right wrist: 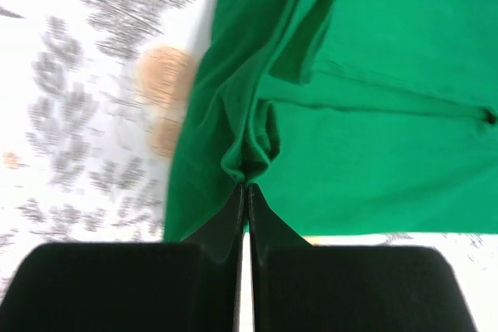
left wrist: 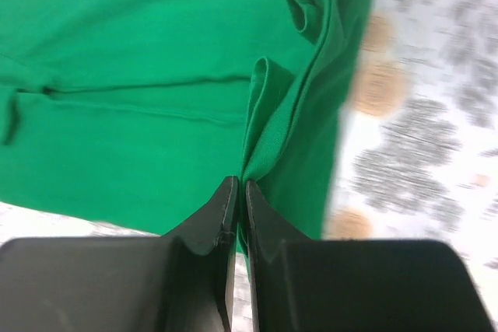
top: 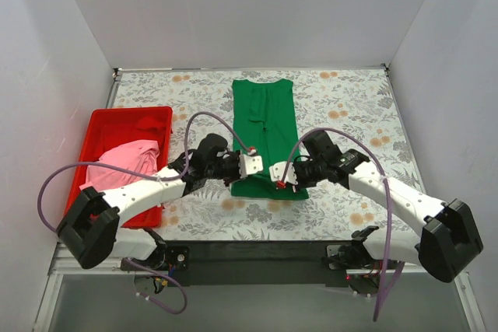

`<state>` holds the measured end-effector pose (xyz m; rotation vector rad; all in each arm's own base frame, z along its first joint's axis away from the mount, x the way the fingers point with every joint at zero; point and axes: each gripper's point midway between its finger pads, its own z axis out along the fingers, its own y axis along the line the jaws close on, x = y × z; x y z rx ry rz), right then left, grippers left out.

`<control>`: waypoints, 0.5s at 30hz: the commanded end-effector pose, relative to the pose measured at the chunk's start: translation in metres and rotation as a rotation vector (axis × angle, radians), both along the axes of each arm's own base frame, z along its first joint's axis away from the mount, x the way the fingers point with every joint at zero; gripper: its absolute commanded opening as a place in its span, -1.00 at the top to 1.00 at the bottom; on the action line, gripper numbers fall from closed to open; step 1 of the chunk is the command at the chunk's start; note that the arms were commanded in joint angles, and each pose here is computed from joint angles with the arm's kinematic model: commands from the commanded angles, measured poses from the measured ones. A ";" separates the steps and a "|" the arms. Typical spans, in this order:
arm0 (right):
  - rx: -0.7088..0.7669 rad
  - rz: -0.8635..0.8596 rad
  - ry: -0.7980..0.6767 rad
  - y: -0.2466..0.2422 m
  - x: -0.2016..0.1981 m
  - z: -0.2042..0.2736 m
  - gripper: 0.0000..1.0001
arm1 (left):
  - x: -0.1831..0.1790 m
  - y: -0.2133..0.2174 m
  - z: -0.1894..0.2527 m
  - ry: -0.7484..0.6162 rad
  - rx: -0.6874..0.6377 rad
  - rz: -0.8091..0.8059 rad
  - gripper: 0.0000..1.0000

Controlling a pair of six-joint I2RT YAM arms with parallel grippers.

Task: Fold and stack the t-shirts
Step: Fold the tshirt

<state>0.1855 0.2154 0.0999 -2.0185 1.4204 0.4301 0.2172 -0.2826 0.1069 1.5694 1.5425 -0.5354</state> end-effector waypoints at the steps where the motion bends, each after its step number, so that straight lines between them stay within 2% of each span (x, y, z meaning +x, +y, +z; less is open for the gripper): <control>1: 0.047 0.054 -0.090 0.011 0.032 0.019 0.97 | 0.043 -0.006 0.025 -0.109 -0.047 -0.033 1.00; 11: 0.058 0.014 -0.186 0.009 0.135 0.022 0.97 | 0.142 -0.004 0.026 -0.223 -0.054 0.013 1.00; 15: 0.048 0.009 -0.179 0.014 0.167 0.012 0.97 | 0.178 0.002 0.025 -0.253 -0.051 0.036 1.00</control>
